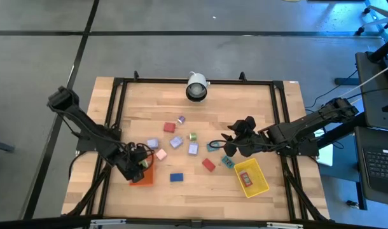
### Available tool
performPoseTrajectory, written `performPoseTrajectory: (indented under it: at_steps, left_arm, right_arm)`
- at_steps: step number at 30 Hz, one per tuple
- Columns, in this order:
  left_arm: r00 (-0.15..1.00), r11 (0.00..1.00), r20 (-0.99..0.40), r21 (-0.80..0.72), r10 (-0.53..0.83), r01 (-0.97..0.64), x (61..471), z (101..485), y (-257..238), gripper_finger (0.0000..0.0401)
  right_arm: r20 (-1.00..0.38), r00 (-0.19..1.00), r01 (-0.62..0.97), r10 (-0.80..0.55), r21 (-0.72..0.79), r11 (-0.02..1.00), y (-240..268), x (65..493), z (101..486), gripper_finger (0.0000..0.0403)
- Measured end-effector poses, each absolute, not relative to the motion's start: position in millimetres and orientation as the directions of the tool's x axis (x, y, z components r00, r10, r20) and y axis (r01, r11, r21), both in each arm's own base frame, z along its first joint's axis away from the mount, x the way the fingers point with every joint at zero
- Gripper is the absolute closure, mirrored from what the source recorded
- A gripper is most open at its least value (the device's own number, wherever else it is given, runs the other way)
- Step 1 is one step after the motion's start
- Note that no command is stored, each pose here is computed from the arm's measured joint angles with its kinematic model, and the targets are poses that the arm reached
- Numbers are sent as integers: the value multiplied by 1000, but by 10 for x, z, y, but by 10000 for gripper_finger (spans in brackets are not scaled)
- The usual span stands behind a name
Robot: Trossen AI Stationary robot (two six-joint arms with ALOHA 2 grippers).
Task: Pick & Place Office items
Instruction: Put the top green charger adapter into the orange basket, then put the red charger adapter into the orange basket
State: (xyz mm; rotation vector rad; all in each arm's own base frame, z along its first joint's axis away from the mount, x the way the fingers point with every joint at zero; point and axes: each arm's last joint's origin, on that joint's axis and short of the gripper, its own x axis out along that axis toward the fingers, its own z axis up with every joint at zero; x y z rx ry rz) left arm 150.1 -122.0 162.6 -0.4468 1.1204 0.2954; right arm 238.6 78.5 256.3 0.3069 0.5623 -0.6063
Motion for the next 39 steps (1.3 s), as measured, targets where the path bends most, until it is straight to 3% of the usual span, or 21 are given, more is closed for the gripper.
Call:
performPoseTrajectory:
  at_steps: [9, 21, 33, 39]
  left_arm:
    - [405, 880, -914, -191, 2, -436, 1586, 1579, -1202, 247]
    - [425, 899, -905, -195, -11, -392, 1604, 1589, -1216, 163]
    - [473, 940, -880, -197, -43, -280, 1724, 1842, -1308, 163]
    - [477, 961, -878, -102, 35, -258, 1797, 2099, -1280, 163]
  right_arm:
    - [-579, 680, 602, -450, 90, 793, 785, 2386, 2563, 179]
    - [-579, 680, 593, -450, 73, 802, 785, 2386, 2563, 179]
    - [-579, 680, 586, -449, 60, 808, 786, 2386, 2563, 179]
    - [-579, 680, 579, -449, 48, 814, 786, 2386, 2563, 179]
